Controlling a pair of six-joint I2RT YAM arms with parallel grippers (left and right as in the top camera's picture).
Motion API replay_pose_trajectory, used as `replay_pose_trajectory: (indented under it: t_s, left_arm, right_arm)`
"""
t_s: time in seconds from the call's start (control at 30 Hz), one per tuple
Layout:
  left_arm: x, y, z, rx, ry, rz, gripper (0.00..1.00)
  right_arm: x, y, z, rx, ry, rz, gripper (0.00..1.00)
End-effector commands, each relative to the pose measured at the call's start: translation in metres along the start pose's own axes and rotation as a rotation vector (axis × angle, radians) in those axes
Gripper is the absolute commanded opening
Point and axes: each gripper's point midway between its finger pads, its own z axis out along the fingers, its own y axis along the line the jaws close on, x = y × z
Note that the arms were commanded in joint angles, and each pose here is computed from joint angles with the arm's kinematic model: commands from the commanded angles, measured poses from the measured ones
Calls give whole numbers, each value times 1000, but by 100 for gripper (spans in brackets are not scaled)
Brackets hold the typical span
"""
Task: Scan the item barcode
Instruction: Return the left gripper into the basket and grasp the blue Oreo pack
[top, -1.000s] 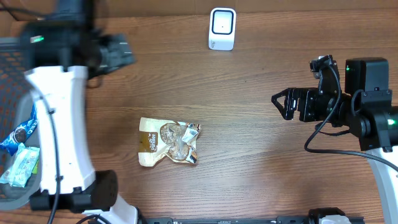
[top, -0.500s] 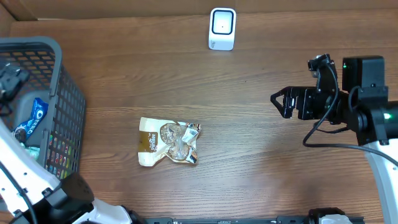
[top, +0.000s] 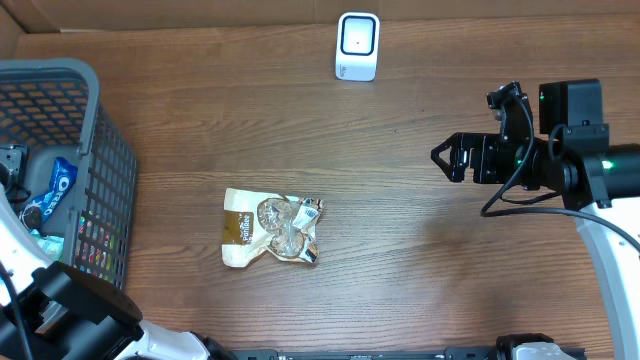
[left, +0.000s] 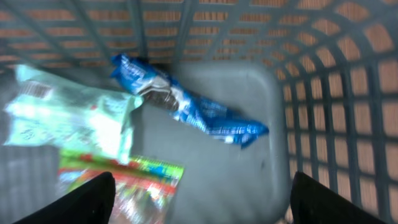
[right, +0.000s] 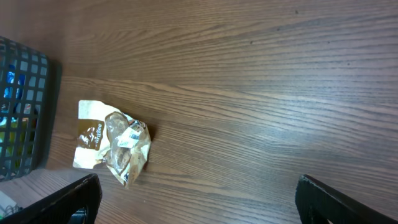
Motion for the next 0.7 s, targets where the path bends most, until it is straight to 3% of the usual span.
replay_pose_trajectory:
  t_s: [0.0,0.37,0.47,0.57,0.67]
  left_arm:
    - [4,6,29,-20,-42,-85,80]
    - [17,-2,86,111,-133,-62,81]
    - [20,-2,95,120,-153,-3,75]
    - [29,-18,105,177,-135,197,70]
    - [40,-30,109,206,-130,416,76]
  right_arm:
    - [1,1,4,-10,18,3,100]
    - [5,0,6,-7,41,14,100]
    - [8,0,6,-6,51,19,100]
    - [9,0,6,-5,57,23,100]
    - [9,0,6,-6,57,27,100]
